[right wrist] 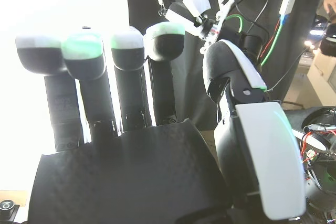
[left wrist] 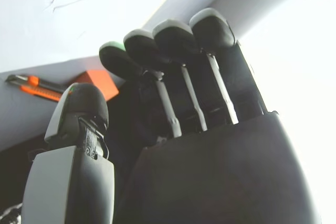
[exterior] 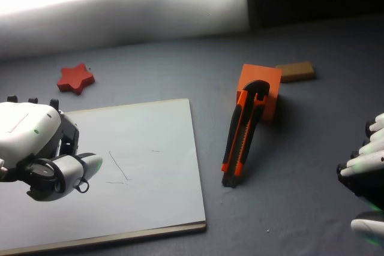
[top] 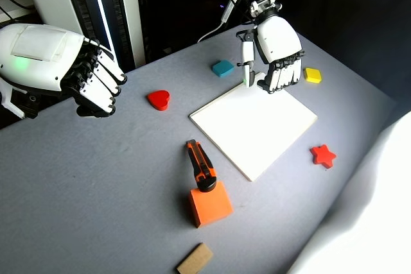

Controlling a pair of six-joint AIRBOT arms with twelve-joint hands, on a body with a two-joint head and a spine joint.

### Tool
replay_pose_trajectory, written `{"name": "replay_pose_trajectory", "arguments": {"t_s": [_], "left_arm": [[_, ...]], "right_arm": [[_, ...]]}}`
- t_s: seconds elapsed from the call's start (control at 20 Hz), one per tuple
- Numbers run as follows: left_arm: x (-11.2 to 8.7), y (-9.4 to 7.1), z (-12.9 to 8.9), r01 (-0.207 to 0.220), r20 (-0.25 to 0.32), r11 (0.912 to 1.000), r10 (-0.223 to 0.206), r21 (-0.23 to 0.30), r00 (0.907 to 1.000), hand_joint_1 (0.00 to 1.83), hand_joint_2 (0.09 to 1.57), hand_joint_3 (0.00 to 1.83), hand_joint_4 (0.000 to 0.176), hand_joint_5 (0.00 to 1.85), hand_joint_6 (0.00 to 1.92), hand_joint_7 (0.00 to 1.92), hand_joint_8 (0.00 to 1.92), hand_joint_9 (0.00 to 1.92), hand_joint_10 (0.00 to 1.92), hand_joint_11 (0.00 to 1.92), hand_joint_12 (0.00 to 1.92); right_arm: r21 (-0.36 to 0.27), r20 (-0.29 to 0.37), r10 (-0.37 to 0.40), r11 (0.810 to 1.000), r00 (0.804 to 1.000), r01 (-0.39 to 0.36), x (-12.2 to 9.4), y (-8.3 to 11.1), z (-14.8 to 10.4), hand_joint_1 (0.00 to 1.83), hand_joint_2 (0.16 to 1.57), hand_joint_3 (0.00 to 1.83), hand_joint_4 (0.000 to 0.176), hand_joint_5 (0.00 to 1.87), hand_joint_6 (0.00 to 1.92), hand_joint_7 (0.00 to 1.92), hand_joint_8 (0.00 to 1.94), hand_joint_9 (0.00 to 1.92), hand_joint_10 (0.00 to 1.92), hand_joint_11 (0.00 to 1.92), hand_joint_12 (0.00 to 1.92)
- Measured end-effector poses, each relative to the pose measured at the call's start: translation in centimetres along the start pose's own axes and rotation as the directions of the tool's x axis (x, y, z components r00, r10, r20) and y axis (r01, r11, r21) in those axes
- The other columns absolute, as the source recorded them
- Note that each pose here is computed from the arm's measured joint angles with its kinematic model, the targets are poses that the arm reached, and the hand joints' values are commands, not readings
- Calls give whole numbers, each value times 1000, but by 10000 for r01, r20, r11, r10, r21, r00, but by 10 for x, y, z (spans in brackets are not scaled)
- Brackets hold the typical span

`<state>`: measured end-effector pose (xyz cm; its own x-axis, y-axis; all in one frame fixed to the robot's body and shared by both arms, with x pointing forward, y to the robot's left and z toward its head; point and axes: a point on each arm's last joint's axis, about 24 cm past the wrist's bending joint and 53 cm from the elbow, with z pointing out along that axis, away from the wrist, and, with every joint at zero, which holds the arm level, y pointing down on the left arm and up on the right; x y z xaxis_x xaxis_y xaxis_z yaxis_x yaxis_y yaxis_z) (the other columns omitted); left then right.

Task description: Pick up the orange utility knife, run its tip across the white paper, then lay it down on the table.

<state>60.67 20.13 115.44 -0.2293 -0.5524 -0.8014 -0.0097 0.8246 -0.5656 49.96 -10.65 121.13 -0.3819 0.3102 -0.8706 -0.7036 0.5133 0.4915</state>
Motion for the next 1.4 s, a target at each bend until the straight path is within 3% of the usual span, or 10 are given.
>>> {"name": "replay_pose_trajectory", "arguments": {"t_s": [0.1, 0.2, 0.35, 0.4, 0.5, 0.6, 0.7, 0.8, 0.95, 1.4], "left_arm": [[0, 2, 0, 85, -6, 9999, -85, -87, 10000, 276, 1287, 16, 0, 16, 1, 78, 2, 80, 17, 0, 512], [-6, 3, 0, 171, 254, 9998, -168, -103, 9995, 270, 1291, 7, 0, 20, 3, 97, 4, 100, 15, 0, 524], [-12, 7, 0, 296, 508, 9993, -284, -231, 9983, 232, 1300, 9, 0, 3, 0, 101, 4, 98, 12, 0, 517], [-12, 7, 0, 296, 508, 9993, -284, -231, 9983, 231, 1296, 5, 0, 7, 2, 103, 3, 96, 8, 0, 467], [-9, 6, 1, 346, 454, 9991, -335, -242, 9984, 215, 1300, 3, 0, 0, 0, 72, 1, 66, 1, 0, 458], [-6, 6, 1, 384, 374, 9990, -375, -239, 9986, 217, 1296, 1, 0, 0, 0, 71, 0, 59, 3, 0, 433], [-3, 4, -1, 419, 300, 9989, -412, -217, 9987, 212, 1293, 0, 0, 1, 0, 72, 0, 53, 0, 0, 388], [1, 0, -1, 461, 210, 9989, -459, -127, 9987, 199, 1298, 1, 0, 0, 0, 75, 2, 64, 5, 0, 386], [4, 0, -1, 529, 125, 9985, -528, -130, 9985, 201, 1303, 3, 0, 0, 0, 76, 1, 74, 5, 0, 408], [-5, -11, 2, 823, 344, 9966, -823, 32, 9960, 225, 1297, 0, 0, 20, 2, 103, 4, 105, 7, 0, 534]], "right_arm": [[48, -73, -1, 10000, 10000, 1, 2, -1, -1, 377, 1090, 331, 0, 0, 0, 0, 0, 0, 0, 0, 0], [48, -119, -24, 10000, 9999, 24, 3, -2, -1, 372, 1102, 315, 0, 0, 0, 0, 0, 0, 0, 0, 0], [383, -196, -34, 9993, 9998, 42, -5, -24, 2, 446, 1076, 294, 0, 0, 0, 0, 0, 0, 0, 0, 0], [306, -270, -129, 9994, 9996, 138, -7, -26, 5, 546, 1041, 271, 0, 0, 0, 0, 0, 0, 0, 0, 0], [-514, -742, -791, 9958, 9941, 754, -5, -24, 12, 900, 977, 232, 0, 0, 0, 0, 0, 0, 0, 0, 0], [-553, -1422, -854, 9954, 9861, 783, 5, -29, 15, 1116, 947, 217, 0, 0, 0, 0, 0, 0, 0, 0, 0], [-496, -1638, -1002, 9944, 9814, 933, -4, -37, 28, 1207, 947, 220, 0, 0, 0, 0, 0, 0, 0, 0, 0], [-163, -1404, -723, 9974, 9875, 707, -28, -50, 48, 1223, 920, 397, 0, 0, 0, 0, 0, 0, 0, 0, 0], [165, -1514, -653, 9975, 9863, 685, -43, -61, 76, 1211, 916, 430, 0, 0, 0, 0, 0, 0, 0, 0, 0], [-754, -3484, -1863, 9824, 9186, 1707, -10, -58, 117, 1169, 876, 508, 0, 0, 0, 0, 0, 0, 0, 0, 0]]}}
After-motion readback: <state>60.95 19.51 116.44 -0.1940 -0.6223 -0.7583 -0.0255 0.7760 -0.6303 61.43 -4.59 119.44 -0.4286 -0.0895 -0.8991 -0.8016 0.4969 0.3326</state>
